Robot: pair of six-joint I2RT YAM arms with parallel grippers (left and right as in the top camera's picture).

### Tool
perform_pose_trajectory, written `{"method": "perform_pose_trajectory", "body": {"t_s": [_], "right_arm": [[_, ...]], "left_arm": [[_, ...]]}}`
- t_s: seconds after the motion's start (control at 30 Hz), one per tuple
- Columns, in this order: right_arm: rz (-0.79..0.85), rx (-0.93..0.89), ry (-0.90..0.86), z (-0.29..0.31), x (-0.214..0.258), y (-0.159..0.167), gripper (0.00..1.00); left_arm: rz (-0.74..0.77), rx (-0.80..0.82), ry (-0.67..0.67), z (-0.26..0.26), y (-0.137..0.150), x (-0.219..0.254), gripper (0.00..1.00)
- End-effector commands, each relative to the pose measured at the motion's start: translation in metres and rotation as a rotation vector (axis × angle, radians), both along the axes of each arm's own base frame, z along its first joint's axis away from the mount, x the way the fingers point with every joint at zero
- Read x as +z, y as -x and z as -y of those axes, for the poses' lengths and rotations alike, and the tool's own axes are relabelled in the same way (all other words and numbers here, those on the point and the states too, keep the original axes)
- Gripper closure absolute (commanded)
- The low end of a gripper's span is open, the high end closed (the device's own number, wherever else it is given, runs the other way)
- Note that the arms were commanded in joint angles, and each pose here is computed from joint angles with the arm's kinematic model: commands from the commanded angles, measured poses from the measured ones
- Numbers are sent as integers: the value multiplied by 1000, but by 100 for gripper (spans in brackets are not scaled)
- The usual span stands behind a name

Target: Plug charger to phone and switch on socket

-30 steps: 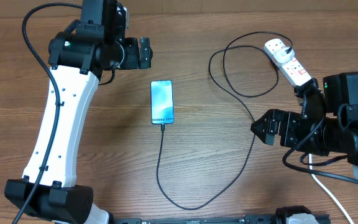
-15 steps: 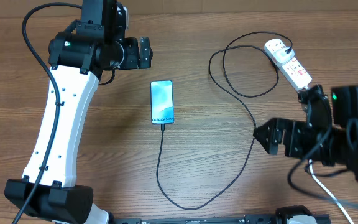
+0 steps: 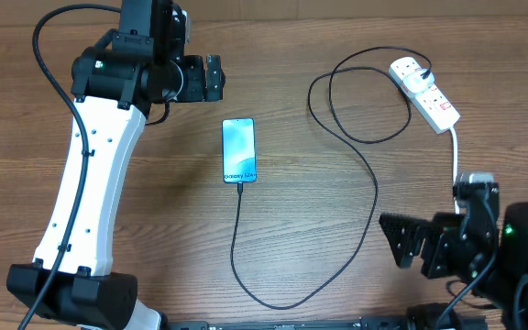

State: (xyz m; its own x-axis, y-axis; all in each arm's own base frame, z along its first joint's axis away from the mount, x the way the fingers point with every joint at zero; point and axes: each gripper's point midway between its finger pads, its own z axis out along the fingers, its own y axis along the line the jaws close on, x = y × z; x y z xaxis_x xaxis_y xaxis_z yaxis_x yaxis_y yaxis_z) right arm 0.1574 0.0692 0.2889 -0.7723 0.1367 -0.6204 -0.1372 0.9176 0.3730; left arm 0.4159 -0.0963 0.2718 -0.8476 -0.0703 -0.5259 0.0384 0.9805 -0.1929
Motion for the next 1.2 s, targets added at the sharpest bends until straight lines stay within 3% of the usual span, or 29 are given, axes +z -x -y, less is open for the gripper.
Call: {"method": "perform_pose_trajectory", "body": {"t_s": [0.0,0.53,1.17], "right_arm": [[67,-6,17,2,-19,-8,0],[362,40,-3,-5,-51,-17,0],[543,50,-10,-6,-62,-8,0]], "left_arm": [[-9,6,-6,-1,-1,-4,0],[-9,6,-6,-1,-1,-4,0],[-9,6,-6,-1,-1,-4,0]]}}
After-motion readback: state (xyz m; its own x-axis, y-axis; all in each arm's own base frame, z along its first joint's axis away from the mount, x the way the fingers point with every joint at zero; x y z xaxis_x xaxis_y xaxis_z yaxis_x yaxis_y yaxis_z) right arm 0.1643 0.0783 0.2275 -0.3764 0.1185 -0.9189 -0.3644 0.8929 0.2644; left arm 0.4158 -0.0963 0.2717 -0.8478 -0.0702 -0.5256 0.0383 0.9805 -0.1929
